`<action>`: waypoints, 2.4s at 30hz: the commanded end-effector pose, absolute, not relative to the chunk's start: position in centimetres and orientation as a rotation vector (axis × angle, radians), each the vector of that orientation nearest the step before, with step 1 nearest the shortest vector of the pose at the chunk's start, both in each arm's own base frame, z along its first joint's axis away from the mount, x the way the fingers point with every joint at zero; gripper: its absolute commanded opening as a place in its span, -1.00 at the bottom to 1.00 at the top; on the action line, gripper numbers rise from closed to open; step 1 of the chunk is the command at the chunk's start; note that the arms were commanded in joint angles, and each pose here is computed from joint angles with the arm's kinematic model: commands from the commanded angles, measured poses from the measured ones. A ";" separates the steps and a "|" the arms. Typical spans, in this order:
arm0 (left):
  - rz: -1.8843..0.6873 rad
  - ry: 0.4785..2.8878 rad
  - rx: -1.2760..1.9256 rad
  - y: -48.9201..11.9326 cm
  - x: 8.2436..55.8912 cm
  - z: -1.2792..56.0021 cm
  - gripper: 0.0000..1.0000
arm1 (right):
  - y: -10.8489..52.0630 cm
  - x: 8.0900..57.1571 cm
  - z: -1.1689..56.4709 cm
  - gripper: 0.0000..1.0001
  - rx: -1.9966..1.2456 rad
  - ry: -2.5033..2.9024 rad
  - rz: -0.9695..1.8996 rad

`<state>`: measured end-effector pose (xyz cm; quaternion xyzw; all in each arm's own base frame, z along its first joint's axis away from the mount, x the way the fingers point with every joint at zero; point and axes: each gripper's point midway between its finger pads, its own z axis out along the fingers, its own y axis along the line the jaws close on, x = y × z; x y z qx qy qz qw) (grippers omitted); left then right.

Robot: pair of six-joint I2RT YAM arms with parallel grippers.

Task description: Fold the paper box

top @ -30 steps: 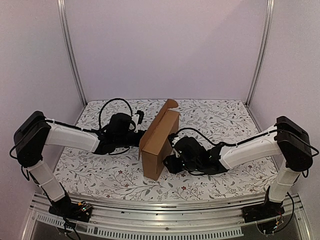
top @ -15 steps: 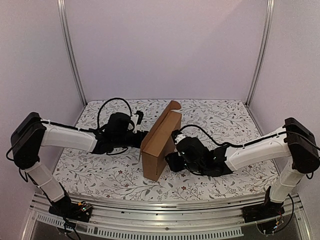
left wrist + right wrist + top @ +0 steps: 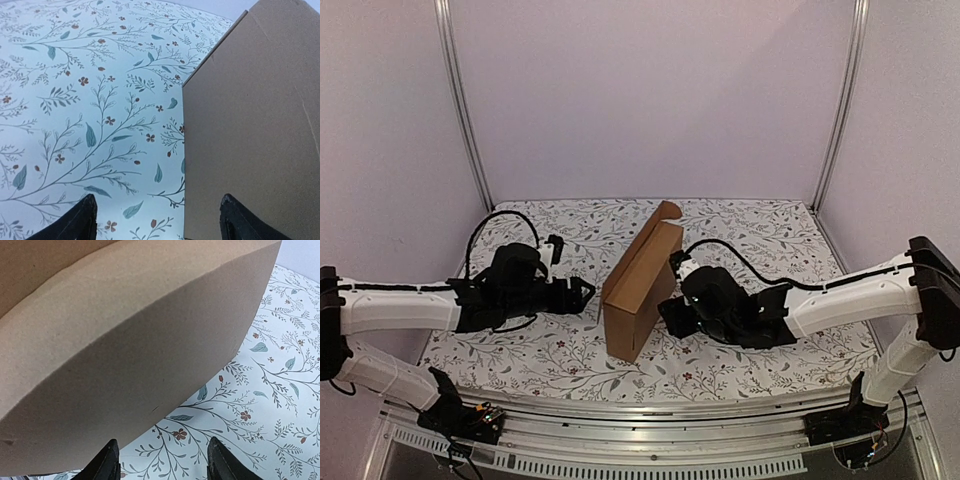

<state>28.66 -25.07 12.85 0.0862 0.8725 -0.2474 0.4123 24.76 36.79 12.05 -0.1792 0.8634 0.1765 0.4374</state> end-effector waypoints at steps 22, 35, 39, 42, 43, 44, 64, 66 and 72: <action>-0.592 1.878 0.421 -27.3 17.5 14.2 0.99 | 31.6 25.3 14.3 0.33 -0.408 2.125 0.333; -0.556 1.765 0.405 -31.7 18.1 13.5 0.99 | 30.7 25.1 14.6 0.34 -0.389 2.120 0.326; -0.580 1.739 0.388 -32.7 18.1 13.4 0.99 | 30.6 25.2 14.7 0.34 -0.387 2.120 0.324; -0.582 1.701 0.382 -33.1 18.1 13.4 0.99 | 30.7 25.2 14.8 0.34 -0.387 2.119 0.328; -0.574 1.685 0.384 -33.3 18.1 13.4 0.99 | 30.8 25.2 14.7 0.34 -0.390 2.120 0.328; -0.577 1.675 0.384 -33.6 18.2 13.5 0.99 | 30.9 25.2 14.7 0.34 -0.393 2.122 0.330; -0.434 1.638 0.358 -35.7 19.9 13.2 0.99 | 31.6 25.0 14.4 0.33 -0.407 2.140 0.363; -0.429 1.637 0.353 -35.9 20.0 13.2 0.97 | 31.5 24.9 14.3 0.33 -0.406 2.143 0.364; -0.438 1.626 0.378 -36.4 19.8 13.4 0.63 | 31.1 24.8 14.4 0.33 -0.397 2.140 0.362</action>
